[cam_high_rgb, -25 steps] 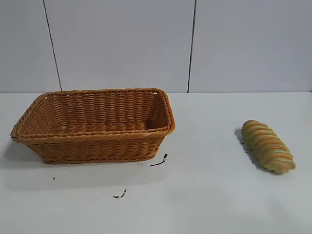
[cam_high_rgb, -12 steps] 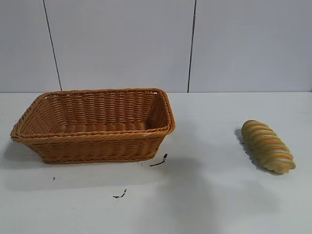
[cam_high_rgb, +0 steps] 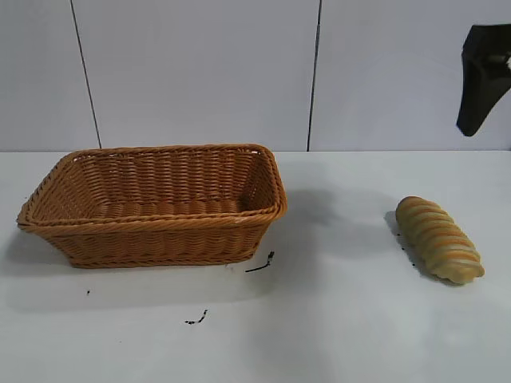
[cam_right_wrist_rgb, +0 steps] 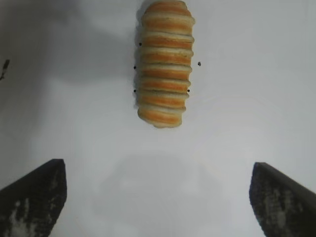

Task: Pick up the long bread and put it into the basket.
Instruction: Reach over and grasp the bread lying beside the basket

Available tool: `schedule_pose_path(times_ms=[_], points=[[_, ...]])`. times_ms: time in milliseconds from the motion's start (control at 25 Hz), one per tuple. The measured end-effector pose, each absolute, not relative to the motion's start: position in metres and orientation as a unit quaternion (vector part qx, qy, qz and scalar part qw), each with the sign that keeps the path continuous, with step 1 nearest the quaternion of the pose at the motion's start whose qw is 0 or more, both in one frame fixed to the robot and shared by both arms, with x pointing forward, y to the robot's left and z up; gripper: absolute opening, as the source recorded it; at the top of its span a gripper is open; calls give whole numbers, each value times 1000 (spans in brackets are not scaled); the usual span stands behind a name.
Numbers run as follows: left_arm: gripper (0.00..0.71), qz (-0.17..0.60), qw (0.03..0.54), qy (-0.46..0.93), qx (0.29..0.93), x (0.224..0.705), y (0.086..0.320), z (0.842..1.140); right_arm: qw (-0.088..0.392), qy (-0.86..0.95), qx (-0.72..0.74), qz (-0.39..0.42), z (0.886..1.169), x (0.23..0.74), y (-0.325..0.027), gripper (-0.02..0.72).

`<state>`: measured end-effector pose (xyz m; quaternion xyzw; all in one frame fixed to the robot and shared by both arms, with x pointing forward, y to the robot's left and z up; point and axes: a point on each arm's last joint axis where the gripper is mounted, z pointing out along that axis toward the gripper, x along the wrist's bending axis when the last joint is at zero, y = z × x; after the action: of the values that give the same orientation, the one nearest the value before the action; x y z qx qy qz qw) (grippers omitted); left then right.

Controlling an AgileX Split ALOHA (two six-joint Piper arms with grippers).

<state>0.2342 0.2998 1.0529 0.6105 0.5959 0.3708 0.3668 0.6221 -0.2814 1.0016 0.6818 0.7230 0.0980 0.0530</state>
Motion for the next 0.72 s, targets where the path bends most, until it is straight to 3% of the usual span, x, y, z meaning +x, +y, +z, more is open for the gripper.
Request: schedule_pose_path(times_ms=[720], points=[[693,371,367,596,611,234,300,1053,41,728,679,86,920,653,-280,690]])
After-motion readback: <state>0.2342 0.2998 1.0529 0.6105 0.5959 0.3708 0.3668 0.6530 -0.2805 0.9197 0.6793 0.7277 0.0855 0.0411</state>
